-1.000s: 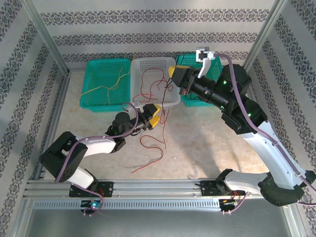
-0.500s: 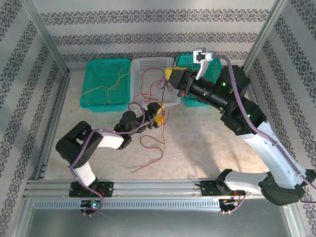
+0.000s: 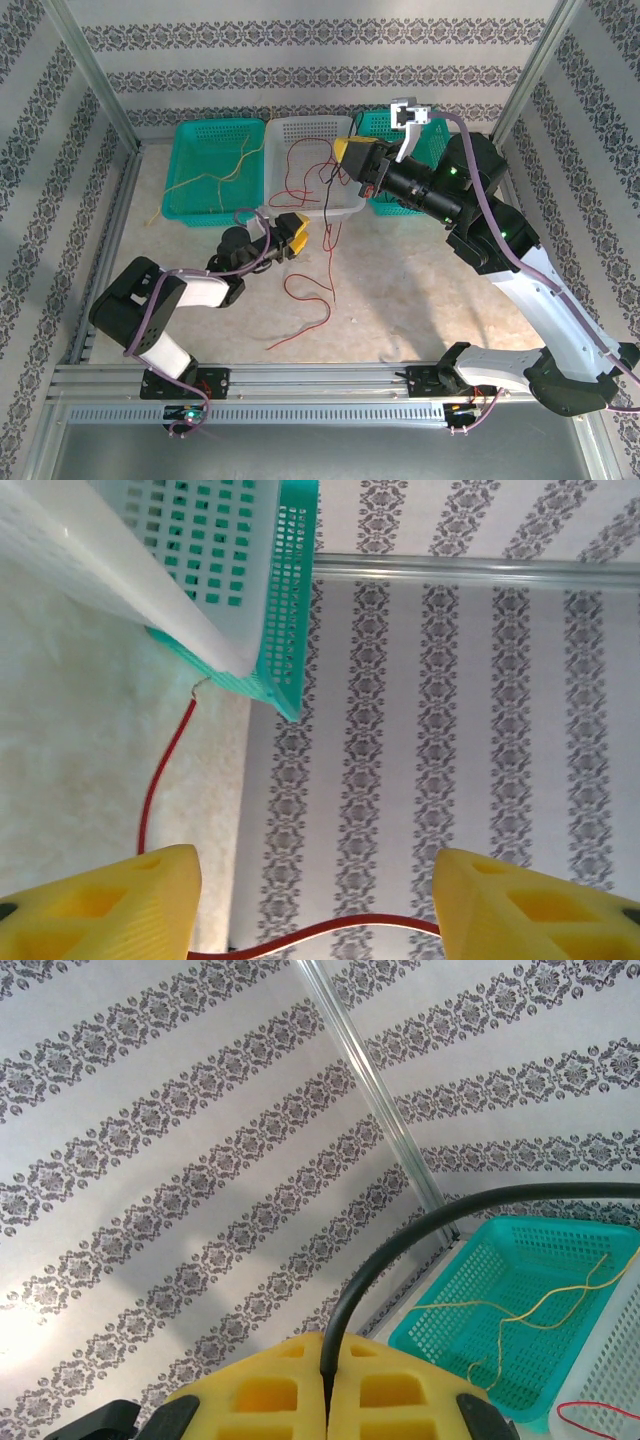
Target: Untangle the cables
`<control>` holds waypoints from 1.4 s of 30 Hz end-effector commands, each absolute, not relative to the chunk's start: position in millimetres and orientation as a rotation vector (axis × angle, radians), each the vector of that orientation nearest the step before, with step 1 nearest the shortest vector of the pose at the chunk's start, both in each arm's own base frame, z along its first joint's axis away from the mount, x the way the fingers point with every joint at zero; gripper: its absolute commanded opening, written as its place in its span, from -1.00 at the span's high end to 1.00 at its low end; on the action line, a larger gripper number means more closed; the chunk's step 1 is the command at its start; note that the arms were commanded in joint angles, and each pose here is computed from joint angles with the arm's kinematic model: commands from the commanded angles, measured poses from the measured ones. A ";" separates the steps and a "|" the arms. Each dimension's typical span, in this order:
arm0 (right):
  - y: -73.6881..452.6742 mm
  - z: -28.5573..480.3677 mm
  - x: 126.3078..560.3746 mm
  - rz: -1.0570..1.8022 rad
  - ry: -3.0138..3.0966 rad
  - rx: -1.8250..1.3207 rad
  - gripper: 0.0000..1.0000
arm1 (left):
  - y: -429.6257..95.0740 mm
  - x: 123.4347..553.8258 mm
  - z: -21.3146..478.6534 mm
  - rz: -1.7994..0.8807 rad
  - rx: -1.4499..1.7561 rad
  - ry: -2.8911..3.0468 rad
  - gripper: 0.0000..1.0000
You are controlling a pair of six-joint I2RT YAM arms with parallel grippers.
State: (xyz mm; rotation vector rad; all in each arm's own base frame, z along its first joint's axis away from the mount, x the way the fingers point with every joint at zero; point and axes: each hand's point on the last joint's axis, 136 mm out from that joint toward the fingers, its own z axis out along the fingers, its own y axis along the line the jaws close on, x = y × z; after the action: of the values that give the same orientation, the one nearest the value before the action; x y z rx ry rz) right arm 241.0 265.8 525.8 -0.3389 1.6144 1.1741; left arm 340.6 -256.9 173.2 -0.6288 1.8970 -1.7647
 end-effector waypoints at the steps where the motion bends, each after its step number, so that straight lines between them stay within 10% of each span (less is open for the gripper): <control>1: 263.7 543.1 226.1 1.225 1.552 -0.360 1.00 | -273.9 322.0 188.7 -1.680 -0.259 1.973 -0.19; 10: 263.3 548.9 223.4 1.250 1.537 -0.359 1.00 | -264.9 309.4 189.2 -1.283 0.082 1.964 -0.42; 42: 271.4 551.3 227.3 1.309 1.549 -0.345 1.00 | -314.4 332.5 208.9 -1.260 0.401 1.734 0.12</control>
State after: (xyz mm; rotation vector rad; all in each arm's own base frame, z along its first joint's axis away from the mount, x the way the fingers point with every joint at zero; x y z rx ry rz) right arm 234.7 273.2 532.7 -0.3357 1.6128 1.2773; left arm 332.4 -306.6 199.9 0.3531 1.7784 -1.2853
